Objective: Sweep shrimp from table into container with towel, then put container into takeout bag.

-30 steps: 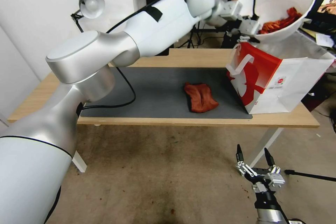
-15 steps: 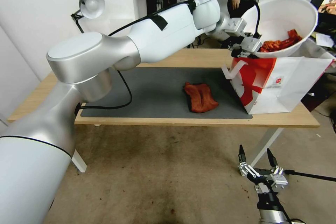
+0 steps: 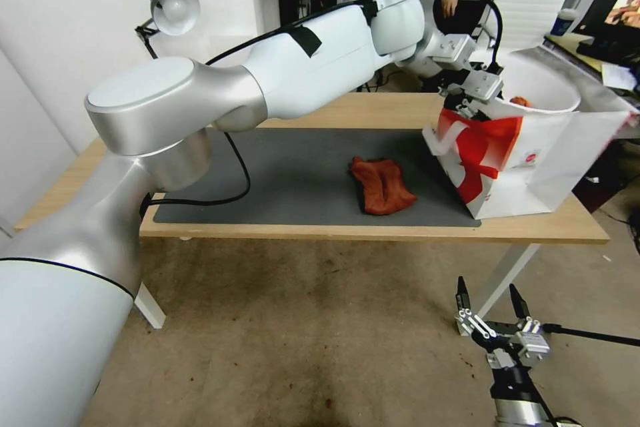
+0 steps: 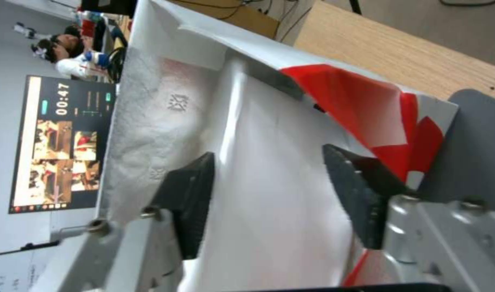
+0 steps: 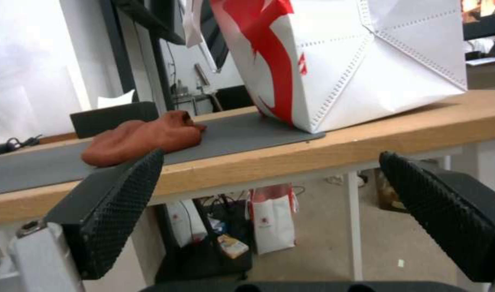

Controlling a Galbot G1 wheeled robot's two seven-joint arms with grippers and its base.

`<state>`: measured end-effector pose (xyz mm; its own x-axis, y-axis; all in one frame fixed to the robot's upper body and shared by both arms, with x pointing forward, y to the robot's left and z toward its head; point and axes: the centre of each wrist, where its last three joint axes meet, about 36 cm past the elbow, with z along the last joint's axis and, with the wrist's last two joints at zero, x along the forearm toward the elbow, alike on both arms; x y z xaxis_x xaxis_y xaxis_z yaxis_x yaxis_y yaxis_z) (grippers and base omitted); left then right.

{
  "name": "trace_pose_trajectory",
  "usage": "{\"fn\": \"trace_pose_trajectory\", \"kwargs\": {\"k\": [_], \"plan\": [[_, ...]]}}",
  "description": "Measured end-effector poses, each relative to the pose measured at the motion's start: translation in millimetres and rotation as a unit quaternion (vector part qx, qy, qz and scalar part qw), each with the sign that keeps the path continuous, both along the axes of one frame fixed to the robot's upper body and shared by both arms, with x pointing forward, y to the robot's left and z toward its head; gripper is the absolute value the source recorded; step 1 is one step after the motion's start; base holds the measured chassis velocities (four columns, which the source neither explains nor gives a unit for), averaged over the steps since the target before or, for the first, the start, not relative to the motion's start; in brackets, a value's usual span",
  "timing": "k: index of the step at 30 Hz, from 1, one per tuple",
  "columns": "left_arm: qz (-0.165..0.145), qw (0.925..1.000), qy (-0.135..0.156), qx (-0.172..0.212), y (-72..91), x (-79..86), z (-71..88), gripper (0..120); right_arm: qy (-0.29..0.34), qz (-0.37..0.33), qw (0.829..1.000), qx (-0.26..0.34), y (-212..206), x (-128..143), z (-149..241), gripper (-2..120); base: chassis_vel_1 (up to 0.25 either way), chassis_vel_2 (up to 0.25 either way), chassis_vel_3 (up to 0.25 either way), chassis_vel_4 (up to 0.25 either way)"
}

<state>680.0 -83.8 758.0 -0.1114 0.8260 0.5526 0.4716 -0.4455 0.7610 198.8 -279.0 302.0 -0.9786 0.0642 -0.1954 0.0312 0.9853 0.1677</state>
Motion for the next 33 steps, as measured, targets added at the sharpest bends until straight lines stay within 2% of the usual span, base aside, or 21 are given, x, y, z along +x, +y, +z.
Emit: {"fn": "trace_pose_trajectory", "kwargs": {"k": [2, 4, 5, 6, 8, 10, 11, 13, 14, 19, 24, 27, 28, 30, 31, 33], "plan": [[0.0, 1.0, 0.0, -0.003, 0.1, -0.1, 0.7, 66, 0.0, 0.002, 1.0, 0.0, 0, 1, 0, 100, 0.0, 0.0, 0.0, 0.0], [0.0, 1.0, 0.0, -0.003, 0.1, -0.1, 1.3, 67, 0.0, 0.002, 1.0, 0.0, 0, 2, 0, 100, 0.0, 0.0, 0.0, 0.0], [0.0, 1.0, -0.001, -0.005, 0.2, -0.3, 2.5, 75, 0.0, 0.004, 1.0, 0.001, 1, 2, 0, 100, 0.0, 0.0, 0.0, 0.0], [0.0, 1.0, -0.001, -0.005, 0.2, -0.3, 2.5, 75, 0.0, 0.004, 1.0, 0.001, 1, 2, 0, 100, 0.0, 0.0, 0.0, 0.0], [0.002, 0.9999, -0.001, -0.014, 0.7, 0.0, 4.3, 86, 0.001, 0.005, 1.0, 0.002, 3, 3, 0, 100, 0.0, 0.0, 0.0, 0.0], [0.007, 0.9995, 0.0, -0.032, 2.3, 1.3, 5.2, 93, 0.001, 0.007, 1.0, 0.003, 5, 4, 0, 100, 0.0, 0.0, 0.0, 0.0], [0.007, 0.9995, 0.0, -0.032, 2.3, 1.3, 5.2, 93, 0.001, 0.007, 1.0, 0.003, 5, 4, 0, 100, 0.0, 0.0, 0.0, 0.0], [0.013, 0.9981, 0.002, -0.06, 4.5, 2.7, 8.0, 99, 0.002, 0.009, 1.0, 0.003, 5, 5, 0, 100, 0.0, 0.0, 0.0, 0.0], [0.013, 0.9981, 0.002, -0.06, 4.5, 2.7, 8.0, 99, 0.002, 0.009, 1.0, 0.003, 5, 5, 0, 100, 0.0, 0.0, 0.0, 0.0], [0.025, 0.9933, 0.012, -0.112, 5.9, 1.9, 12.9, 100, 0.004, 0.014, 1.0, 0.004, 6, 10, 1, 100, 0.0, 0.0, 0.0, 0.0], [0.025, 0.9909, 0.022, -0.13, 6.3, 0.5, 11.4, 100, 0.006, 0.017, 1.0, 0.006, 9, 13, -1, 100, 0.0, 0.0, 0.0, 0.0], [0.025, 0.991, 0.022, -0.129, 19.9, 5.4, 8.3, 100, 0.008, 0.022, 1.0, 0.006, 10, 20, -3, 100, 0.0, 0.0, 0.0, 0.0], [0.025, 0.991, 0.022, -0.129, 19.9, 5.4, 8.3, 100, 0.008, 0.022, 1.0, 0.006, 10, 20, -3, 100, 0.0, 0.0, 0.0, 0.0], [0.039, 0.9868, 0.025, -0.155, 45.7, 10.4, -0.9, 100, 0.009, 0.024, 1.0, 0.005, 9, 25, -4, 100, 0.0, 0.0, 0.0, 0.0], [0.039, 0.9868, 0.025, -0.155, 45.7, 10.4, -0.9, 100, 0.009, 0.024, 1.0, 0.005, 9, 25, -4, 100, 0.0, 0.0, 0.0, 0.0], [0.076, 0.9771, 0.027, -0.197, 71.6, 9.3, -14.7, 100, 0.011, 0.025, 1.0, 0.002, 7, 29, -5, 100, 0.0, 0.0, 0.0, 0.0]]}}
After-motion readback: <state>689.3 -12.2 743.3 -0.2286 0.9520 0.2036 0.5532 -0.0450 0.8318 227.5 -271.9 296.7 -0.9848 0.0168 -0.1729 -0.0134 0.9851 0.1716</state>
